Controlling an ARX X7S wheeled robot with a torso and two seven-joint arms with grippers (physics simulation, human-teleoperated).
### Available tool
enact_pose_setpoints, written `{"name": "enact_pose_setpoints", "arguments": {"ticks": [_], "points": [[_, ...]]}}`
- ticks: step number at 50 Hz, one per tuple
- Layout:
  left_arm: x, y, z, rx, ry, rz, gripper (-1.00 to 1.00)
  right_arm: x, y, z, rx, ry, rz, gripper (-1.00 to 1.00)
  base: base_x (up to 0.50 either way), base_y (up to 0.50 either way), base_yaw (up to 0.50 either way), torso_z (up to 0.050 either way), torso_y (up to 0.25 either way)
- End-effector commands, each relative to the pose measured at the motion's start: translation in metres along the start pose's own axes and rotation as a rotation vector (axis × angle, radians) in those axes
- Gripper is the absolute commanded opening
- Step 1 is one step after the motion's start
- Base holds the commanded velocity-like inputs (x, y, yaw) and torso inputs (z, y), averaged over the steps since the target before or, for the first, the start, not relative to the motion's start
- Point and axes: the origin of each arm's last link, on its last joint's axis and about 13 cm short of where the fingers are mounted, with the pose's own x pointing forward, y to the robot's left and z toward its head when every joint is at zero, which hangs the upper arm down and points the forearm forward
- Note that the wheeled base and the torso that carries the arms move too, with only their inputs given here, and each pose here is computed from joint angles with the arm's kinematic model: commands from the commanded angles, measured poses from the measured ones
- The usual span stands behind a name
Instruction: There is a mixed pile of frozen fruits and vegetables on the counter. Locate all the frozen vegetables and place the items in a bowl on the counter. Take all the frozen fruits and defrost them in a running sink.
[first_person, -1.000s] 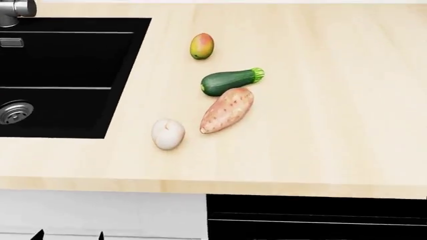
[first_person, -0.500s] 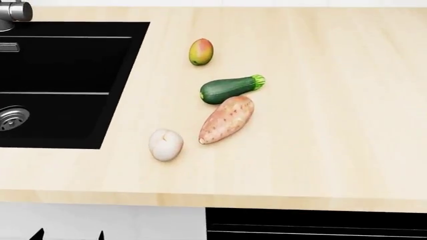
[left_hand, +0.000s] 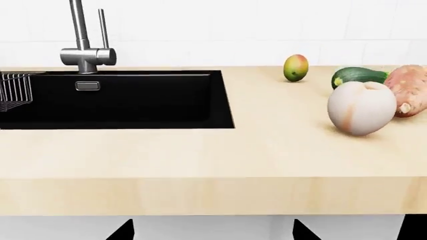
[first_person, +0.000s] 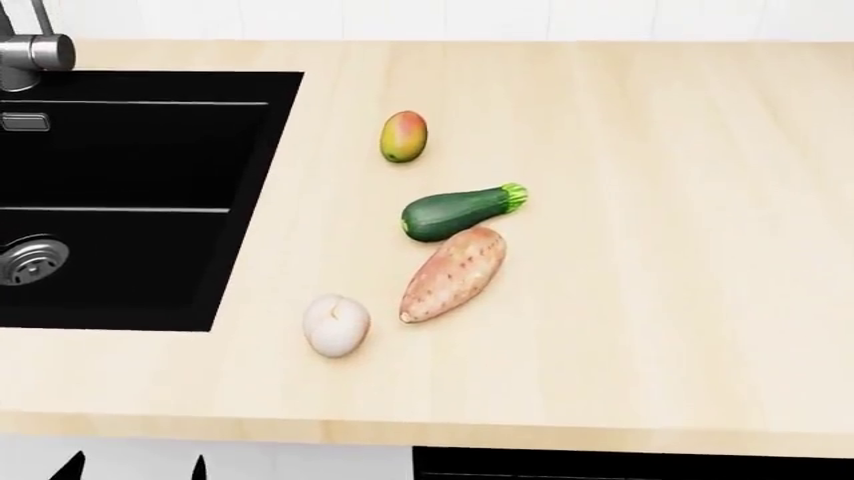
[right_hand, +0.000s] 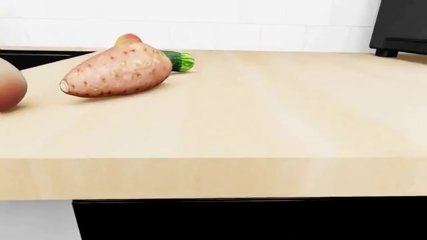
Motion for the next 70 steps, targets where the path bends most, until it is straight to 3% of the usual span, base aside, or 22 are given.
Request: {"name": "enact_pose_setpoints", "arguments": {"ticks": [1,14,23,26,27,28,30,33,34,36,40,44,45,46,47,48,51,53,54,59,61,70], "points": [[0.0,-0.001,0.0,0.002,-0.007,-0.001,1.0,0.0,0.0,0.0,-0.001,0.004,-0.003,1.0,0.0,0.0,0.0,0.05,0.0],[0.001,-0.001,0.003,-0.003,-0.028,-0.002,1.0,0.0,0.0,0.0,0.0,0.005,-0.002,1.0,0.0,0.0,0.0,0.05,0.0],[-0.001,-0.001,0.004,0.006,-0.02,-0.006,1.0,0.0,0.0,0.0,0.0,0.006,0.003,1.0,0.0,0.0,0.0,0.0,0.0],[-0.002,-0.001,0.013,-0.042,0.013,0.006,1.0,-0.002,0.004,0.015,0.009,-0.018,0.001,1.0,0.0,0.0,0.0,0.0,0.0],[-0.002,-0.002,0.016,-0.011,0.028,0.008,1.0,-0.003,0.003,0.021,0.003,-0.026,0.0,1.0,0.0,0.0,0.0,0.0,0.0],[0.002,-0.006,0.023,0.026,0.031,0.007,1.0,-0.001,0.002,0.027,0.019,-0.025,-0.003,1.0,0.0,0.0,0.0,0.0,0.0],[0.003,-0.005,0.04,0.023,0.063,-0.008,1.0,0.0,0.001,0.04,0.018,-0.031,0.002,1.0,0.0,0.0,0.0,0.0,0.0],[0.007,-0.003,0.07,0.084,0.004,-0.052,1.0,0.006,-0.001,0.074,0.035,-0.062,0.009,1.0,0.0,0.0,0.0,0.0,0.0],[0.004,-0.004,0.09,0.077,-0.039,-0.049,1.0,0.006,-0.004,0.099,0.011,-0.132,-0.043,1.0,0.0,0.0,0.0,0.0,0.0],[-0.003,-0.006,0.112,0.063,-0.043,-0.08,1.0,0.0,-0.006,0.132,-0.025,-0.184,-0.033,1.0,0.0,0.0,0.0,0.0,0.0],[-0.002,-0.004,0.145,0.059,-0.09,-0.081,1.0,-0.002,-0.01,0.16,-0.038,-0.198,0.003,1.0,0.0,0.0,0.0,0.0,0.0],[0.014,-0.004,0.177,0.06,-0.125,-0.072,1.0,0.006,-0.009,0.184,-0.081,-0.214,0.039,1.0,0.0,0.0,0.0,0.0,0.0],[0.016,-0.006,0.179,0.08,-0.05,-0.123,1.0,0.009,-0.009,0.19,-0.077,-0.218,0.04,1.0,0.0,0.0,0.0,0.0,0.0],[0.021,-0.011,0.183,0.1,-0.052,-0.167,1.0,0.012,-0.008,0.196,-0.058,-0.22,0.054,1.0,0.0,0.0,0.0,0.0,0.0],[0.028,-0.016,0.191,0.052,-0.075,-0.185,1.0,0.012,-0.008,0.202,-0.065,-0.169,-0.016,1.0,0.0,0.0,0.0,0.0,0.0],[0.033,-0.014,0.195,0.066,-0.097,-0.113,1.0,0.014,-0.009,0.208,-0.047,-0.197,0.022,1.0,0.0,0.0,0.0,0.0,0.0],[0.045,-0.007,0.198,0.073,-0.145,-0.05,1.0,0.02,-0.015,0.209,-0.016,-0.124,0.094,1.0,0.0,0.0,0.0,0.0,0.0],[0.045,-0.001,0.185,0.067,-0.104,-0.048,1.0,0.023,-0.021,0.199,-0.011,-0.111,0.067,1.0,0.0,0.0,0.0,0.0,0.0],[0.048,0.004,0.17,0.139,-0.054,-0.017,1.0,0.023,-0.024,0.197,-0.036,-0.091,0.042,1.0,0.0,0.0,0.0,0.0,0.0],[0.047,0.002,0.176,0.123,-0.064,-0.045,1.0,0.021,-0.03,0.194,-0.025,-0.076,0.027,1.0,0.0,0.0,0.0,0.0,0.0],[0.046,0.003,0.178,0.101,-0.061,-0.059,1.0,0.02,-0.033,0.192,-0.065,-0.073,0.009,1.0,0.0,0.0,0.0,0.0,0.0],[0.05,0.01,0.174,0.123,-0.048,-0.023,1.0,0.021,-0.036,0.191,-0.075,-0.073,-0.004,1.0,0.08,0.0,0.0,0.0,0.0]]}}
